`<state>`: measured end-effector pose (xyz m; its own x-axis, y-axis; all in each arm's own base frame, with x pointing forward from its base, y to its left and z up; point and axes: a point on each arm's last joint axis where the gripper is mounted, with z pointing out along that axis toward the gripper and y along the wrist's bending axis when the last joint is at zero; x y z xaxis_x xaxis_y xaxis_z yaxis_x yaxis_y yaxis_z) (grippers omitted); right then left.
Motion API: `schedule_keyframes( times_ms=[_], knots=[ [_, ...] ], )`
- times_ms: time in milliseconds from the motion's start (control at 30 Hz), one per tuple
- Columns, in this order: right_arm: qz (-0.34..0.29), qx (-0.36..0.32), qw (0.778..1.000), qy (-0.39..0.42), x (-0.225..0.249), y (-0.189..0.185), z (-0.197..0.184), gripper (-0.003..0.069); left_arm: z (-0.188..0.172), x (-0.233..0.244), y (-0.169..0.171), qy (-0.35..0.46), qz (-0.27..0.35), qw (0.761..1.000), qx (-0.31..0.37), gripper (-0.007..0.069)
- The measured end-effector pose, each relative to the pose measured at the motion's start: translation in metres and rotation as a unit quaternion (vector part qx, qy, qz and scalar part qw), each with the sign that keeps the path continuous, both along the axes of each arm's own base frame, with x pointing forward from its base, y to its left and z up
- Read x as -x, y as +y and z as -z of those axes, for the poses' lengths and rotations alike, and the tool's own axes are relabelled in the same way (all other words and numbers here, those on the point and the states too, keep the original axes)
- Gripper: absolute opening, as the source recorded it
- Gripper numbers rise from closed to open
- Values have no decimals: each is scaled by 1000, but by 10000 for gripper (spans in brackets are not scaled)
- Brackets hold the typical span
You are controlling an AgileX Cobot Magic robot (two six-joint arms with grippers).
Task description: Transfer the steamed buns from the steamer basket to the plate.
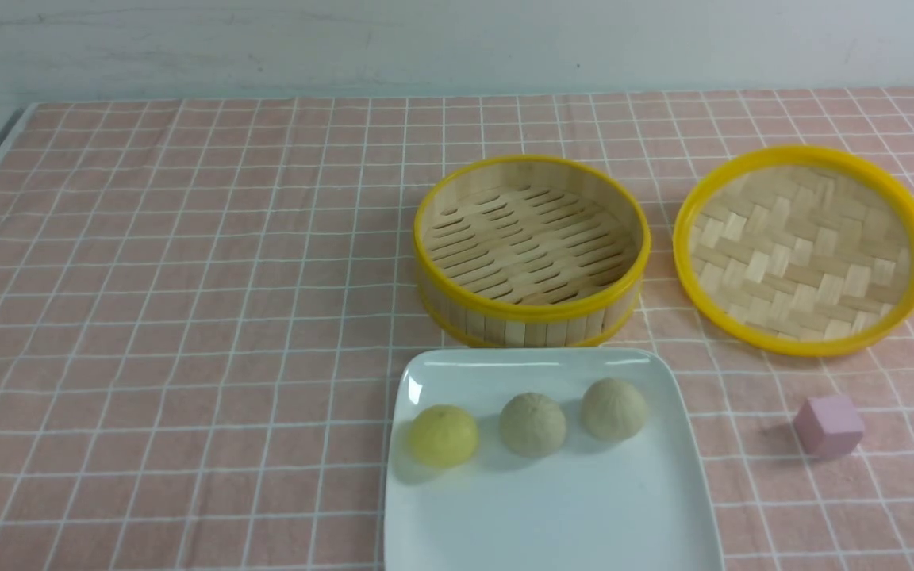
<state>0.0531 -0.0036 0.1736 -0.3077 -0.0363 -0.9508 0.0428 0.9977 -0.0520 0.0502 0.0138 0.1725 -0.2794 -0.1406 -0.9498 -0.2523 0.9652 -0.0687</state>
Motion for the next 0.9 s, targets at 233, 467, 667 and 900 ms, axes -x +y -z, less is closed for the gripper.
schedule_keyframes(
  times_ms=[233, 467, 667, 900],
  knots=[
    [0, 0, 1000, 0, 1, 0, 0, 243, 0, 0, 0, 0, 0, 1000, 0, 368],
    [0, 0, 1000, 1, 1, 0, 0, 243, 0, 0, 0, 0, 0, 1000, 0, 368],
    [0, 0, 1000, 1, 1, 0, 0, 243, 0, 0, 0, 0, 0, 1000, 0, 368],
    [0, 0, 1000, 2, 1, 0, 0, 243, 0, 0, 0, 0, 0, 1000, 0, 368]
  ],
)
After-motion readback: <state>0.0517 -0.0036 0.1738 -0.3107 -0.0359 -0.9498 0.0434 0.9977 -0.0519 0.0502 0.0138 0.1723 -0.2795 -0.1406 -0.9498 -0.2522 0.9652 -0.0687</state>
